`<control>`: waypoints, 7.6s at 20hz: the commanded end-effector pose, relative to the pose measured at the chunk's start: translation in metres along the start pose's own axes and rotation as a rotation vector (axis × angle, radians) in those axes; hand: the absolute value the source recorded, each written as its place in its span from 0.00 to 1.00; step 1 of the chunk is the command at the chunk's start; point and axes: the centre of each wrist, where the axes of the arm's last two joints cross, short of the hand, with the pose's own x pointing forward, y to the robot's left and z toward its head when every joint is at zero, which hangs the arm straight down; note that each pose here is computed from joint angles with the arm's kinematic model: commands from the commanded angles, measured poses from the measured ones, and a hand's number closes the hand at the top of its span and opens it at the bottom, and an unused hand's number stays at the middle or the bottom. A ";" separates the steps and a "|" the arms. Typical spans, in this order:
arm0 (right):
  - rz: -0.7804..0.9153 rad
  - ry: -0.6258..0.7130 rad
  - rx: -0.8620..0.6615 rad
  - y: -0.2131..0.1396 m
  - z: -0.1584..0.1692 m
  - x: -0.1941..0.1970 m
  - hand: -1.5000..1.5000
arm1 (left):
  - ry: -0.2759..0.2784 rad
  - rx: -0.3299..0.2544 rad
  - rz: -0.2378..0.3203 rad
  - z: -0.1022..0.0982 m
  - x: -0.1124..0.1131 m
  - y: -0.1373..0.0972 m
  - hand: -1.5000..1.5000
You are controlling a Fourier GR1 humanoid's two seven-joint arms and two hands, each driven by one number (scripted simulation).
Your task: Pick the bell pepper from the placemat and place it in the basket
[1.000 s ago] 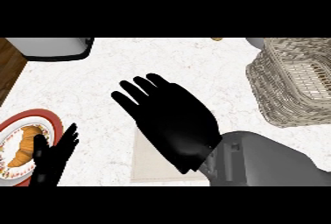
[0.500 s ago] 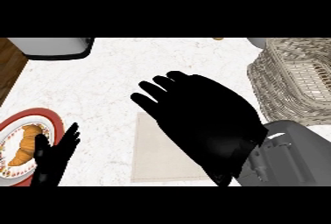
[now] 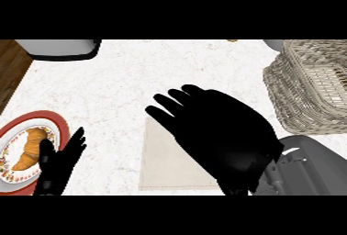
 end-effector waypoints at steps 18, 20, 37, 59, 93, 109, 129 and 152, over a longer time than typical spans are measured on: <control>0.013 0.104 0.067 0.113 -0.056 -0.014 0.00 | 0.061 -0.018 -0.005 -0.006 -0.022 0.008 0.50; 0.008 0.119 0.049 0.108 -0.057 -0.017 0.00 | 0.068 -0.009 -0.011 0.005 -0.009 0.010 0.50; 0.007 0.081 0.012 0.172 -0.086 -0.034 0.00 | 0.057 -0.005 0.002 -0.002 -0.020 0.002 0.50; 0.076 0.169 0.109 0.207 -0.125 -0.052 0.00 | 0.044 -0.004 0.006 0.003 -0.010 -0.024 0.50; -0.666 0.450 -0.507 0.225 -0.006 -0.073 1.00 | 0.064 0.056 0.031 0.019 -0.027 0.017 0.50; -0.774 0.605 -1.041 0.074 0.160 -0.104 1.00 | 0.065 0.013 0.019 0.009 -0.009 0.016 0.50; -0.748 0.757 -1.005 0.025 0.158 -0.291 1.00 | 0.059 -0.010 -0.013 0.001 -0.024 0.003 0.50; -0.762 0.960 -0.934 0.141 0.147 -0.374 1.00 | 0.042 -0.022 0.007 -0.005 0.007 -0.002 0.50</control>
